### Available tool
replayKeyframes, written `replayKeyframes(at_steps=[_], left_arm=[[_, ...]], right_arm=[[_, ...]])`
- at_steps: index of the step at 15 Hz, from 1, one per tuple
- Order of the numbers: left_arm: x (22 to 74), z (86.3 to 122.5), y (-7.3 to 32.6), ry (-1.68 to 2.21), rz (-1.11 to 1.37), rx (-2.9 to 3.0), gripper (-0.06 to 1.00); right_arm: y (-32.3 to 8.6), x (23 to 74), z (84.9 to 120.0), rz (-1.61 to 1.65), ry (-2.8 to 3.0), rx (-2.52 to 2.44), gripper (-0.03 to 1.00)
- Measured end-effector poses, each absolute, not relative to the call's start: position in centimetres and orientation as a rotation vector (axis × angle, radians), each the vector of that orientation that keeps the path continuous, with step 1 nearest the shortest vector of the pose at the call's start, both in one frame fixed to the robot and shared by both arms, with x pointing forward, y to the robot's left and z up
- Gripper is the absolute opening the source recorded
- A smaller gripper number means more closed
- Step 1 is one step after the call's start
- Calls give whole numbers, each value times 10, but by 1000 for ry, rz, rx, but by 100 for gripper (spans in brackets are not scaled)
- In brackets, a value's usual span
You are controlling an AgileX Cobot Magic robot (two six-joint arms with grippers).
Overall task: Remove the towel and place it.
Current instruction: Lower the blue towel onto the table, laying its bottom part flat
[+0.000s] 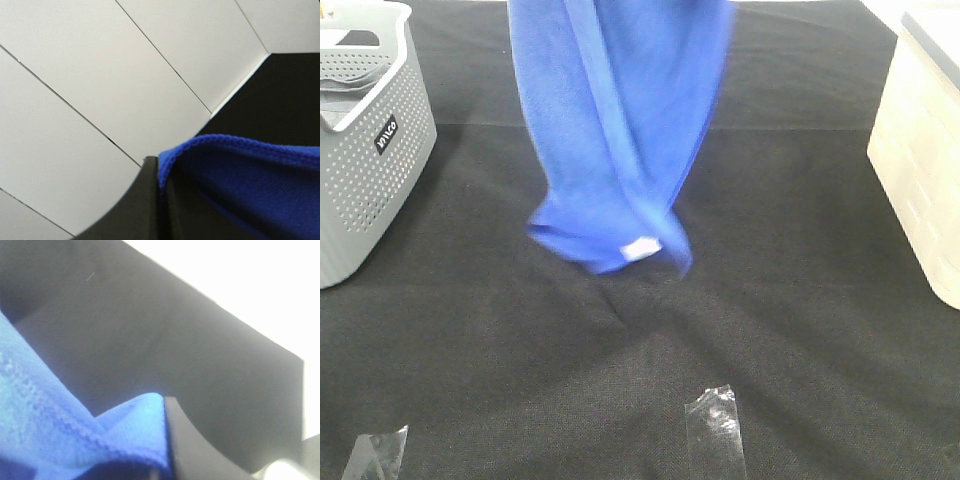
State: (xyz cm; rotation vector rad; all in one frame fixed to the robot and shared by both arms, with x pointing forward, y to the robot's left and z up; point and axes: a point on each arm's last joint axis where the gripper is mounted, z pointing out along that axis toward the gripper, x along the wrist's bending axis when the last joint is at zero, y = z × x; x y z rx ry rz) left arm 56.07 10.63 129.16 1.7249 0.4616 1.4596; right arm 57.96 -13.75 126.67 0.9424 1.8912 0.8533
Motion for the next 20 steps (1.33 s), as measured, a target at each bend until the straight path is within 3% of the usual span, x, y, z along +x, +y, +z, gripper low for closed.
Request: replayKeyframes(at_steps=[6,14,18,20], left_arm=[[613,1284,116,226,1573,1409,0],[707,1216,152,149,1593,1187,0],[744,1207,155,140,1650,1087,0],[757,1208,154,117,1696,976,0]], right_arm=[[-125,613,1280,923,1643,788,3],[-124,681,1245,1104,1417,698,3],[-108,702,1231,1207,1368,592,3],[-125,721,1229,1218,1302,602,3]])
